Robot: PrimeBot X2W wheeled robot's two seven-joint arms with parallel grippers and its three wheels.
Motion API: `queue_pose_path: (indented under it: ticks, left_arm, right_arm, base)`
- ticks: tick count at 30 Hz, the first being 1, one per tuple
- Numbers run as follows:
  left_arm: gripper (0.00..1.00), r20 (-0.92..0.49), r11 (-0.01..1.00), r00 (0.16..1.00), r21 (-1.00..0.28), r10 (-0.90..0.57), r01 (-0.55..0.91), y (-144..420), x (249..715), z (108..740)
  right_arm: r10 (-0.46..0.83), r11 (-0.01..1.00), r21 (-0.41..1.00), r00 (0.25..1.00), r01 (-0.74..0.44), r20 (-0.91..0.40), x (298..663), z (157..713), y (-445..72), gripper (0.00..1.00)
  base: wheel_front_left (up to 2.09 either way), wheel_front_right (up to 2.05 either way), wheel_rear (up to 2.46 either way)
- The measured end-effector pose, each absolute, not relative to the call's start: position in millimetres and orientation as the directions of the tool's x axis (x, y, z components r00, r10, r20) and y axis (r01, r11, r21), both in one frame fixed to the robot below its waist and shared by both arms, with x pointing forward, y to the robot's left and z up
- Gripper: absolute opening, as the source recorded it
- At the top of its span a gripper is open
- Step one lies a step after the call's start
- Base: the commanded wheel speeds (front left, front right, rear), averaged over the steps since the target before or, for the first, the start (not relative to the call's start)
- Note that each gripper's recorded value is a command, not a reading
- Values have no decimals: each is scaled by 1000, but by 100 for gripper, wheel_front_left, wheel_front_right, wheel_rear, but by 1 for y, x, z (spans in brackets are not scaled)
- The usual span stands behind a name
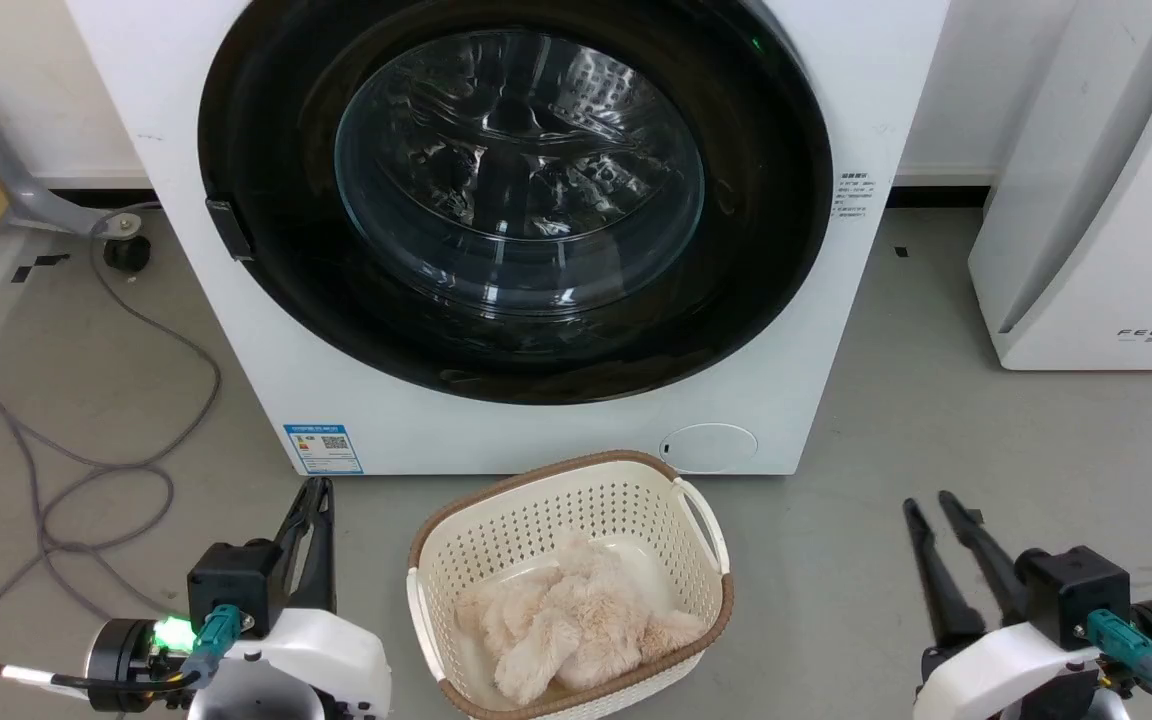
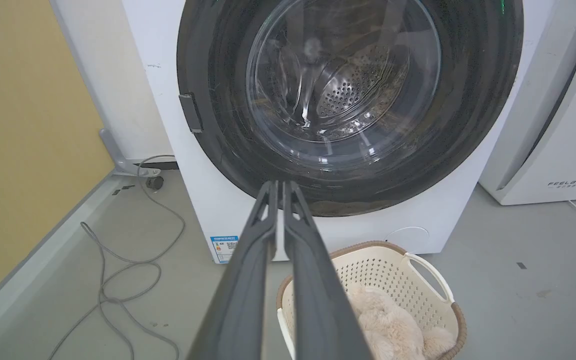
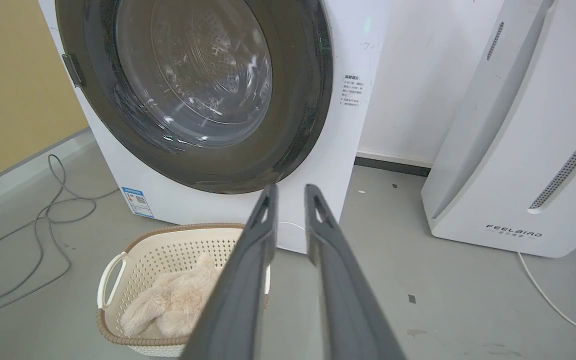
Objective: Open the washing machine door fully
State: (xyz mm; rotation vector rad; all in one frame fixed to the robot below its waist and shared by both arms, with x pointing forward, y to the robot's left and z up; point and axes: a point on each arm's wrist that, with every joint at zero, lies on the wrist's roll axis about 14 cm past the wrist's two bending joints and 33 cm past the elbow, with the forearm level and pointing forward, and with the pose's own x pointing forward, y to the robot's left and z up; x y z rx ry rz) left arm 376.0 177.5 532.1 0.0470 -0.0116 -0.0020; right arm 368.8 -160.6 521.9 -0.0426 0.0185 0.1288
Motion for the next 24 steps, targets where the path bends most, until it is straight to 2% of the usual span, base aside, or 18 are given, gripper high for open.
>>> queue_pose_path:
  ticks: [24]
  left_arm:
    - [100, 53, 1000, 999, 28, 0, -1, 174, 376, 538]
  right_arm:
    - [104, 993, 45, 993, -106, 48, 370, 535, -168, 100]
  base:
    - [0, 0, 0]
